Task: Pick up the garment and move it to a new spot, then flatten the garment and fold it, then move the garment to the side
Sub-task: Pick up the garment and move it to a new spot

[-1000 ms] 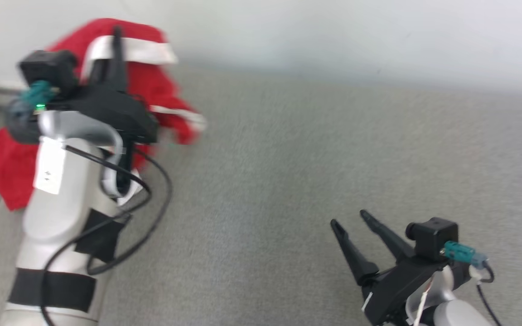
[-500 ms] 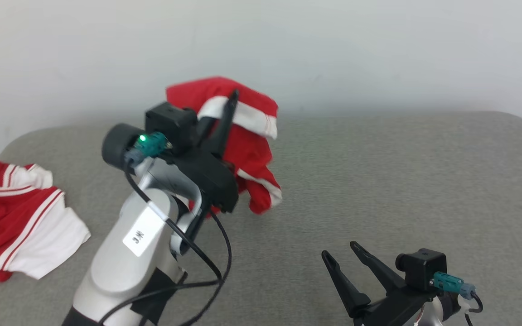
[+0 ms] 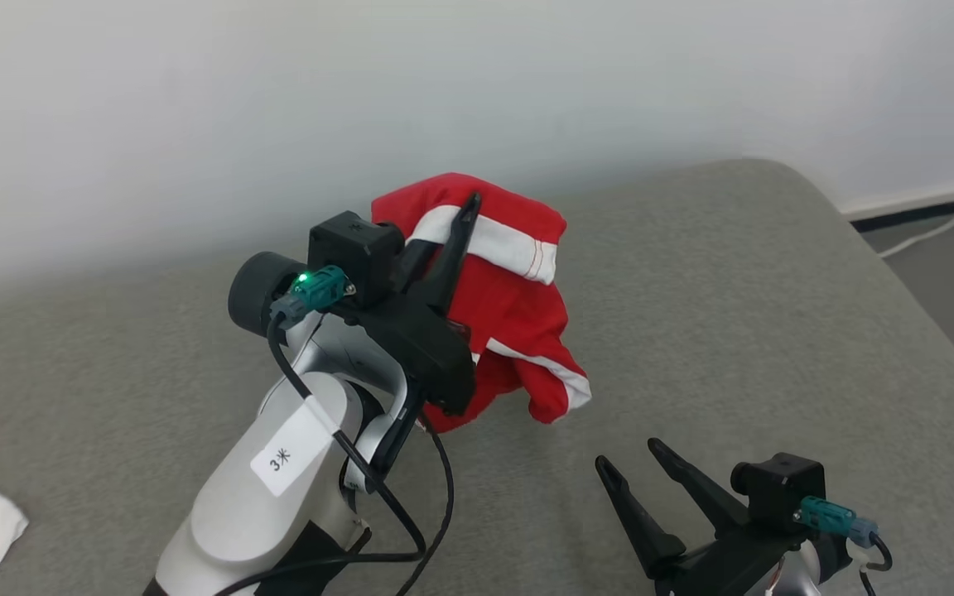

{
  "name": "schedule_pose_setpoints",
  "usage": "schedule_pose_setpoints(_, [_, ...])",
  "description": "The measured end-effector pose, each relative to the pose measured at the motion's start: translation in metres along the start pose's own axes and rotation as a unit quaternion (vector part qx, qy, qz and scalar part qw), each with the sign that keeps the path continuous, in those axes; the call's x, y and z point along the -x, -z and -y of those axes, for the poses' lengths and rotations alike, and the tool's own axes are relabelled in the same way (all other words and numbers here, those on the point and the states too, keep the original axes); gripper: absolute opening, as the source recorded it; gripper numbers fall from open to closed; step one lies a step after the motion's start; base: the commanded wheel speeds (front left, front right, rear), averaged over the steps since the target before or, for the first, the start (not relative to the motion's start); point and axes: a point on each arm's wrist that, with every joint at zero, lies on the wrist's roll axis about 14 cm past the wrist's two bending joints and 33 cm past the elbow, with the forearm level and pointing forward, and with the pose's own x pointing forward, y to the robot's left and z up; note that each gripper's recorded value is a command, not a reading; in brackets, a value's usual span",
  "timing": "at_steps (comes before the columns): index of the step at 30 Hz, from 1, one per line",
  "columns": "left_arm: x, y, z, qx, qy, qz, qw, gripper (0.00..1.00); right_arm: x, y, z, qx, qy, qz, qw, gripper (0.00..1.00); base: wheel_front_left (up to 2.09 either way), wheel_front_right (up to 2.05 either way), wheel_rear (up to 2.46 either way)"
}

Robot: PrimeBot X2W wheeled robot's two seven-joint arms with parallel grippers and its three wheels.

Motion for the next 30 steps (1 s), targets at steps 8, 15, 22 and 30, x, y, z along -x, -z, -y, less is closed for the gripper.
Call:
schedule_pose_setpoints(8, [-0.024,0.018,0.021,0.024,0.021,-0.018,0.999,0.00,0.018,-0.010,0.032,0.004,0.054,0.017,0.998,1.00,0.00,0.00,0.00])
schedule_pose_setpoints(15, [-0.016,0.086,0.026,0.060,0.017,-0.106,0.992,1.00,0.025,-0.008,0.052,0.007,0.085,0.015,0.996,1.00,0.00,0.00,0.00])
schedule_pose_setpoints(22, [0.023,0.142,0.021,0.113,-0.015,-0.184,0.976,1.00,0.015,-0.006,0.050,0.007,0.077,0.013,0.997,1.00,0.00,0.00,0.00])
schedule_pose_setpoints(30, [0.049,0.161,0.008,0.146,-0.049,-0.211,0.965,1.00,-0.001,-0.001,0.041,0.014,0.054,0.001,0.998,1.00,0.00,0.00,0.00])
